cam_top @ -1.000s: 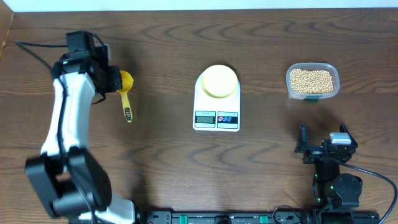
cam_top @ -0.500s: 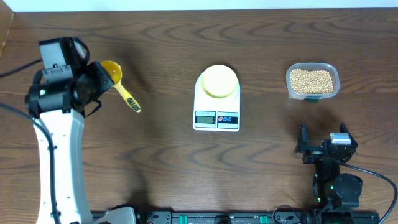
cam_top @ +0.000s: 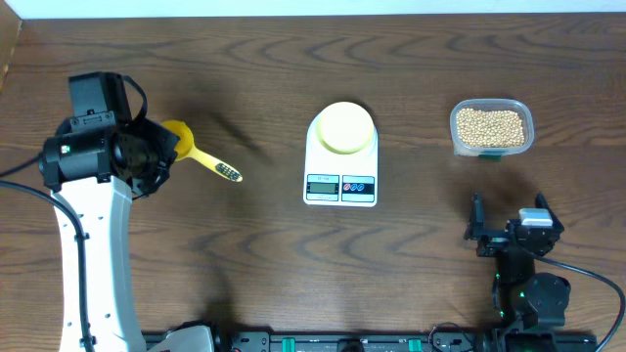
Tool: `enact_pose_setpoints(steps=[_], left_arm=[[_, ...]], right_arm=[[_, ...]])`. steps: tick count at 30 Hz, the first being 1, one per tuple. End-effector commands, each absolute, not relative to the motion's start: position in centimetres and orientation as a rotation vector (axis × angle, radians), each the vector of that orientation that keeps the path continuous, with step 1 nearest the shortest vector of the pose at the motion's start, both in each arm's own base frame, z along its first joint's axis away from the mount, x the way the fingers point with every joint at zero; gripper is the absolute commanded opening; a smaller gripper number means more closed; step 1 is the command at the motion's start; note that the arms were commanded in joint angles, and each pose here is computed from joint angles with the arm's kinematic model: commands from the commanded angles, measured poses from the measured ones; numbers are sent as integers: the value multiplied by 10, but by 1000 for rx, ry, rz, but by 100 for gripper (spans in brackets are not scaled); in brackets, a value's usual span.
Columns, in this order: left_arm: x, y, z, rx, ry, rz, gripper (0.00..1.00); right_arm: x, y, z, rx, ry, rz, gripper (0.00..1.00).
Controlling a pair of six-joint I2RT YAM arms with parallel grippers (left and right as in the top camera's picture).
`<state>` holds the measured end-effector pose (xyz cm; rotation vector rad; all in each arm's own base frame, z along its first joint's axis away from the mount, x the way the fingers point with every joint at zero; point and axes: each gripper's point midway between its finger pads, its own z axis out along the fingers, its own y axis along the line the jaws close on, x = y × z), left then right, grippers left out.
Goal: Scoop item into bowl and weigh 50g on scale
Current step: 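Lift the yellow scoop with the left gripper, then move the right gripper toward the scoop above the scale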
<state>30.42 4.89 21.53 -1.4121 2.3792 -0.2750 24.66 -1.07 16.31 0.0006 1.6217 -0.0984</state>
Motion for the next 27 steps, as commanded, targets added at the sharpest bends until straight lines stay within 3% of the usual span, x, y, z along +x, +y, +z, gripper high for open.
enact_pose_setpoints(steps=[1, 9, 27], left_arm=[[304, 48, 217, -1547, 2305, -309, 8], [303, 48, 217, -1578, 2288, -315, 8], [301, 48, 216, -1630, 2271, -318, 8]], right_arm=[[246, -19, 171, 23, 1589, -162, 99], [245, -20, 161, 18, 1631, -169, 99], [239, 21, 229, -41, 1420, 144, 99]])
